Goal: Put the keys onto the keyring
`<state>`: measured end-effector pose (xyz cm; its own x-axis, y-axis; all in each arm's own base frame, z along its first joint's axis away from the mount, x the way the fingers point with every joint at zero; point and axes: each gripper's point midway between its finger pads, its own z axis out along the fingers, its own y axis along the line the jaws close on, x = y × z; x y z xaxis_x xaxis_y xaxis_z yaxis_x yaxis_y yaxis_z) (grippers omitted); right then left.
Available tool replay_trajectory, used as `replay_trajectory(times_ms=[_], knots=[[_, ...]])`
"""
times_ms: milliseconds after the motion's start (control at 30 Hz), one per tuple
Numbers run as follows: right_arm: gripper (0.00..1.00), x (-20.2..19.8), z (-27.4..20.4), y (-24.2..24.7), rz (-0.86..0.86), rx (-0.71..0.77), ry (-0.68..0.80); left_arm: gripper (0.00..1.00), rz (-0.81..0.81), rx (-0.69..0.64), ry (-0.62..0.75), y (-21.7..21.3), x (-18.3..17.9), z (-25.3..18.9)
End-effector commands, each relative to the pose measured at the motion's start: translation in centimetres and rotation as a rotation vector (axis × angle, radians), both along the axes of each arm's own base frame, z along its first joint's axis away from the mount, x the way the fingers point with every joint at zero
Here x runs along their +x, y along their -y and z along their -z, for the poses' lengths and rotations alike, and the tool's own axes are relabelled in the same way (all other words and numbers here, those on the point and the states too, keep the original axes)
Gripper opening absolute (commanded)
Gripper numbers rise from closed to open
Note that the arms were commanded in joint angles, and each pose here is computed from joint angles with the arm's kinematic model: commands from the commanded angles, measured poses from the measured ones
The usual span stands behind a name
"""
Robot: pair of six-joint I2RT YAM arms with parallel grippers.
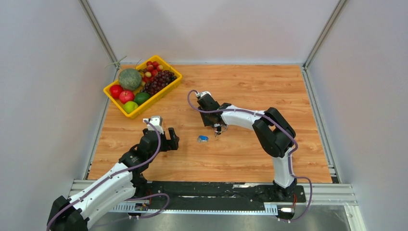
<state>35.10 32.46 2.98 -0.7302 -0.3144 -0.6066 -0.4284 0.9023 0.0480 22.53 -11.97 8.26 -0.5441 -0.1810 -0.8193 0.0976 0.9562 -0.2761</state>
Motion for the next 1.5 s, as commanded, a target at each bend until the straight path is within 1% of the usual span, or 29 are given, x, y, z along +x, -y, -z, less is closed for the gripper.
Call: replay_trajectory(times_ms=[0,67,233,400,967,1467], knots=[[0.23,0.9,0.2,-1.0,0.012,0.041,0.002,1.0,0.001,-0.011,0.027,0.2,0.5,-0.6],[0.24,1.2,0.4,-0.8,0.024,0.041,0.0,1.0,0.003,-0.011,0.028,0.2,0.5,-0.7],[0.34,1.6,-0.1,-1.3,0.029,0.073,-0.002,1.0,0.003,-0.011,0.027,0.2,0.5,-0.6],[0.37,2.0,-1.0,-1.9,0.03,0.1,0.014,1.0,0.004,-0.012,0.027,0.3,0.5,-0.6],[0.32,3.2,-1.0,-1.1,0.102,0.128,0.008,1.0,0.004,-0.013,0.026,0.3,0.5,-0.6],[0.29,2.7,-0.7,0.0,0.114,0.109,0.006,1.0,0.007,-0.013,0.025,0.3,0.5,-0.6]])
